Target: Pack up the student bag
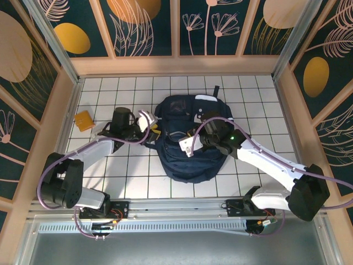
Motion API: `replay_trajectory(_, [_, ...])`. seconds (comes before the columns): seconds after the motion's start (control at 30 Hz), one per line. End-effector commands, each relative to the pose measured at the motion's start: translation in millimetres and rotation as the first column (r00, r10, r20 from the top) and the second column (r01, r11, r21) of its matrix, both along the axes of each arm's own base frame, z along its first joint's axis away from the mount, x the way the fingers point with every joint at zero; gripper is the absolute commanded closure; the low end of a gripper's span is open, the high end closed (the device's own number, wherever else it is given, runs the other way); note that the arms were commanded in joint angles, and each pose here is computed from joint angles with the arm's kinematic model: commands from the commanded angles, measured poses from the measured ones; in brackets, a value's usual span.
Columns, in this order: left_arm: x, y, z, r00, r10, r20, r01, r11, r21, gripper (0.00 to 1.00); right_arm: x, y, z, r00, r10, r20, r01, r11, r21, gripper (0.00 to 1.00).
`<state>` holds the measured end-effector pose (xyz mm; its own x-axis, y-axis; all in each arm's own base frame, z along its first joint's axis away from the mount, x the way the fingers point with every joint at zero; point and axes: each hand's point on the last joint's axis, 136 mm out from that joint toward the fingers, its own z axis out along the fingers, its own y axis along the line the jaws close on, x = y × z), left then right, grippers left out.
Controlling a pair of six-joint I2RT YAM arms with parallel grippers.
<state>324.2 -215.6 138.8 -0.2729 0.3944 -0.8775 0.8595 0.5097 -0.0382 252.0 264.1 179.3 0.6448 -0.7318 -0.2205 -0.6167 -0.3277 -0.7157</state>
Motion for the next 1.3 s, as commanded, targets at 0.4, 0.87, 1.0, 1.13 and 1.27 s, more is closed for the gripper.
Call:
replay_trajectory(0.4, [-64.1,-13.5,105.8,0.957,-0.178,0.227,0.215,0.965,-0.15,0.01,6.4,27.5,42.4,0.942,-0.108,-0.317,0.226,0.904,0.364,0.82])
replay_trajectory(0.87, [-47.3,-89.5,58.9,0.773,-0.47,0.426,0.45,0.88,0.154,0.05,10.4,32.7,63.2,0.899,-0.074,-0.432,0.296,0.83,0.473,0.72])
replay_trajectory(1.0, [-40.9,-93.0,51.2,0.775,-0.47,0.423,0.439,0.881,0.175,0.27,17.8,26.5,74.9,0.863,-0.123,-0.49,0.406,0.746,0.528,0.64])
replay_trajectory(1.13, [-23.4,-94.2,55.7,0.813,-0.404,0.419,0.371,0.914,0.162,0.7,15.8,17.1,75.8,0.757,-0.175,-0.63,0.565,0.66,0.496,0.51])
replay_trajectory(1.27, [-12.3,-95.2,55.9,0.825,-0.37,0.428,0.335,0.929,0.157,0.99,-8.3,8.7,53.2,0.67,-0.22,-0.709,0.594,0.733,0.333,0.44])
